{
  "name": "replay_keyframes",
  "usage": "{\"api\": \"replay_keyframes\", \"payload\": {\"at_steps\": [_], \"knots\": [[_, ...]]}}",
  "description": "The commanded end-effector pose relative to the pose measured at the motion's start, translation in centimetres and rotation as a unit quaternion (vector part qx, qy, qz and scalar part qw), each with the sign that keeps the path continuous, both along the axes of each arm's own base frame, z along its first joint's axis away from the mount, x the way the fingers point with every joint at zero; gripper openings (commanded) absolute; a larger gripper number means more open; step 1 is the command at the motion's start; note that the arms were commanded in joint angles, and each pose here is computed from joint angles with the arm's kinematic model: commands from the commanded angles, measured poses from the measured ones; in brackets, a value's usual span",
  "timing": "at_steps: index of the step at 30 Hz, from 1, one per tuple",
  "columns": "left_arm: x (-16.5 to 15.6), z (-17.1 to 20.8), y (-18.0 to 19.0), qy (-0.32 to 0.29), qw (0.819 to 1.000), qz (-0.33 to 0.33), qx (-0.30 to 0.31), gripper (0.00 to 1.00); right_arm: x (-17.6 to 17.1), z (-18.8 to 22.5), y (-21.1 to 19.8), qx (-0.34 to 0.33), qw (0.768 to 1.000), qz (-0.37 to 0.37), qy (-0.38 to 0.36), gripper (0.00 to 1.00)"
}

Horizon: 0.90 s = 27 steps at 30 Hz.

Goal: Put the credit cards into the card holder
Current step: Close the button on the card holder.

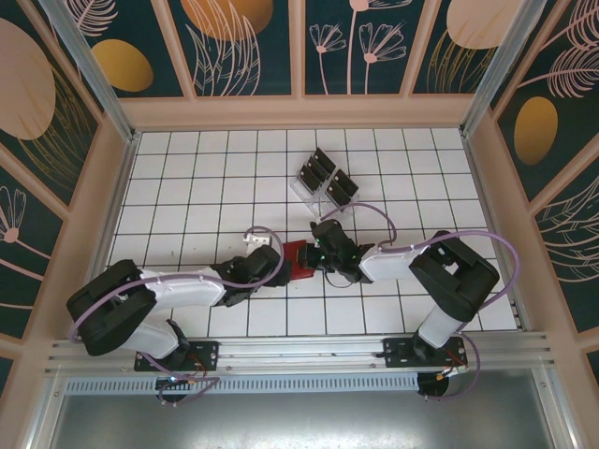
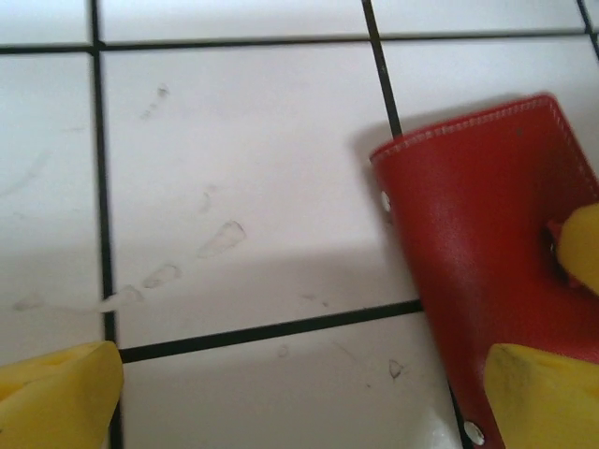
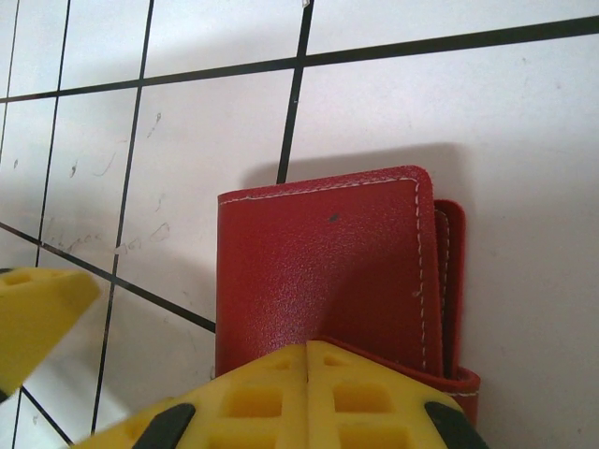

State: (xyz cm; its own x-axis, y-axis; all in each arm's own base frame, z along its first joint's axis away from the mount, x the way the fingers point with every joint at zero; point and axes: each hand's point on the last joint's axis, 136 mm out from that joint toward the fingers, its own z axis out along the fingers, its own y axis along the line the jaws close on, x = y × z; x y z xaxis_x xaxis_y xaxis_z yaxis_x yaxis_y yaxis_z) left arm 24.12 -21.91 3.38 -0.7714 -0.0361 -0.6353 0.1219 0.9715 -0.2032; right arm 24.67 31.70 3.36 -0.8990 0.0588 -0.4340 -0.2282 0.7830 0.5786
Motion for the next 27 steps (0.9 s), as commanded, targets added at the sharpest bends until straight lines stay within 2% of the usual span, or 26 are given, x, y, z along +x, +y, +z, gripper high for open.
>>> {"api": "replay_keyframes", "payload": {"at_steps": [1, 11, 17, 22, 24, 27], "knots": [[1.1, 2.1, 1.3, -0.017, 0.999, 0.047, -0.003, 0.98, -4.4, -6.3, -3.9, -0.111, 0.989, 0.009, 0.096, 0.00], [2.3, 4.7, 0.1, -0.030, 0.998, 0.039, -0.031, 0.98, -3.7, -7.0, -3.3, -0.133, 0.984, 0.022, 0.112, 0.00], [2.2, 5.3, -0.3, -0.032, 0.998, 0.032, -0.046, 0.99, -4.7, -7.9, -4.4, -0.145, 0.979, 0.022, 0.138, 0.00], [2.4, 5.9, -0.8, -0.036, 0.998, 0.020, -0.047, 0.99, -5.3, -7.2, -5.1, -0.149, 0.979, 0.014, 0.138, 0.01], [2.5, 6.1, -0.9, -0.037, 0.998, 0.018, -0.047, 0.98, -5.3, -6.8, -5.1, -0.151, 0.979, 0.015, 0.135, 0.04], [2.5, 6.2, -1.1, -0.038, 0.998, 0.017, -0.051, 0.99, -4.8, -5.6, -4.1, -0.144, 0.982, 0.021, 0.122, 0.21]]}}
